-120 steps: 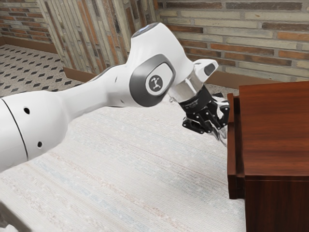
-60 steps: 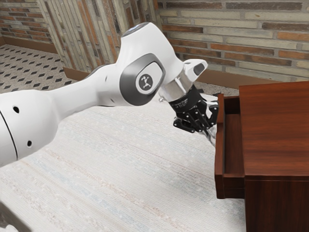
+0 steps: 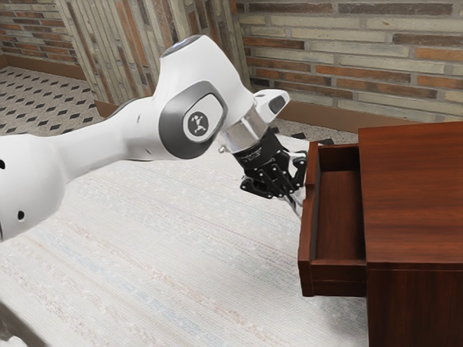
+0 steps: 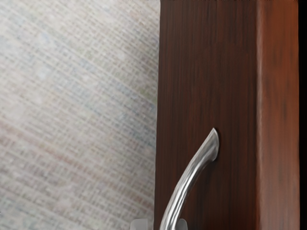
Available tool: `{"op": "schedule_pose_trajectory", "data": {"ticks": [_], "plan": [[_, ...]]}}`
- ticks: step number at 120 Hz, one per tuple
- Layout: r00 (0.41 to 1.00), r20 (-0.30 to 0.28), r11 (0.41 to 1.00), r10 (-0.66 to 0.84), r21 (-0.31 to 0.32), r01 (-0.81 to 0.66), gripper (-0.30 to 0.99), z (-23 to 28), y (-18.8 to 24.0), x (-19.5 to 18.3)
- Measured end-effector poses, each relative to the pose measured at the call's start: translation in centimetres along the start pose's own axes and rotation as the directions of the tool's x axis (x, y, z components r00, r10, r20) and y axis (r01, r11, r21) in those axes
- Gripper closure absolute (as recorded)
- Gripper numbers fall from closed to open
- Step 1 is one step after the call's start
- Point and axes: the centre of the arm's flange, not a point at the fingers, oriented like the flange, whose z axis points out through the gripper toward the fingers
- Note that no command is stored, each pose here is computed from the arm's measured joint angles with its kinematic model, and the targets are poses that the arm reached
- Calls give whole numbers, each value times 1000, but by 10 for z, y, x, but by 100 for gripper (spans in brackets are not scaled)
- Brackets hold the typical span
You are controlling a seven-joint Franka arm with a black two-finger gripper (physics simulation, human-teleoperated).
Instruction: Pull the drawer handle with one arm to open the drawer
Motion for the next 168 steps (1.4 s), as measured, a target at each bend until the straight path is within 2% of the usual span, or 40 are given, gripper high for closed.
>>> {"op": "schedule_pose_trajectory", "data": {"ticks": [110,168], "plan": [[997,-34,997,-73,12,74,79,-25,-50,-2],[995,-50,996,-89,8,89,79,-33,-61,-6]]}}
